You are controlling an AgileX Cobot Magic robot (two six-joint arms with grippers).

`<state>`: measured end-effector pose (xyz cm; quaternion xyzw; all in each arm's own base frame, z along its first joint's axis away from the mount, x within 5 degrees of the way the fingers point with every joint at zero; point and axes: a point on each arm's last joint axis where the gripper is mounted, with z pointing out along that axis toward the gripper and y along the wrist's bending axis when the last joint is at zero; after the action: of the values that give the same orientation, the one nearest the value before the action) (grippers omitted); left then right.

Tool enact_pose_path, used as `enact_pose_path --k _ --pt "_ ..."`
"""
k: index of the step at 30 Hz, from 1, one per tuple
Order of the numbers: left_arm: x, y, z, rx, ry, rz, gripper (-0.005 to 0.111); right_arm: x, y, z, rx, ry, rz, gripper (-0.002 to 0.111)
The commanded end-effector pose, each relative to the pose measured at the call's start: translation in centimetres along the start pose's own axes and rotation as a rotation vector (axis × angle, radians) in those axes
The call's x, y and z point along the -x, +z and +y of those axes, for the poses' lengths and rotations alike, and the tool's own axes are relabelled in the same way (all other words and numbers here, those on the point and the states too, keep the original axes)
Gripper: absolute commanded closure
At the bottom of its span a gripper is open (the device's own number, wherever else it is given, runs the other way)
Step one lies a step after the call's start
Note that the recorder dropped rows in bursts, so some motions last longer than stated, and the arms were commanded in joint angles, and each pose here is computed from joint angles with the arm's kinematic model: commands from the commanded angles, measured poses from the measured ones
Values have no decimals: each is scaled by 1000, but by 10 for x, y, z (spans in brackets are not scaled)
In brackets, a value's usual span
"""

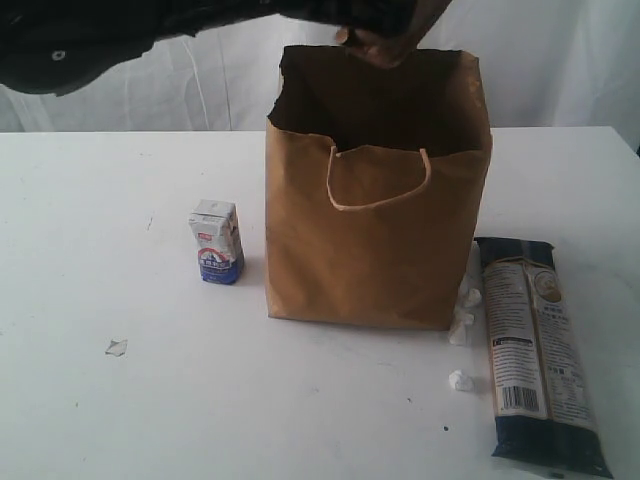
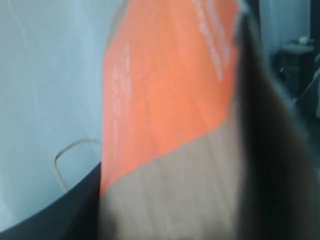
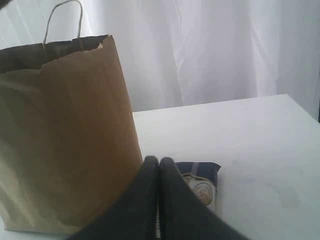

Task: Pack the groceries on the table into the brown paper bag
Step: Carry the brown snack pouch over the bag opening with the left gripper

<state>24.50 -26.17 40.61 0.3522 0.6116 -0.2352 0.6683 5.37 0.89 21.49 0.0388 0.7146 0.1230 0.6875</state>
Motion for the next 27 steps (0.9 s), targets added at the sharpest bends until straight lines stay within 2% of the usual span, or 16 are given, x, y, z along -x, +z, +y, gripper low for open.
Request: enact_pose_path --k 1,5,12,27 --pt "-4 -4 4 48 23 118 107 1 0 -1 -7 4 -16 108" --pt "-8 -4 3 47 54 135 107 1 0 -1 -7 4 -16 108" --pt "-51 -8 -5 20 22 254 107 1 0 -1 -7 4 -18 108" --pt "-70 1 -9 6 34 306 107 0 0 -1 -5 8 -11 108"
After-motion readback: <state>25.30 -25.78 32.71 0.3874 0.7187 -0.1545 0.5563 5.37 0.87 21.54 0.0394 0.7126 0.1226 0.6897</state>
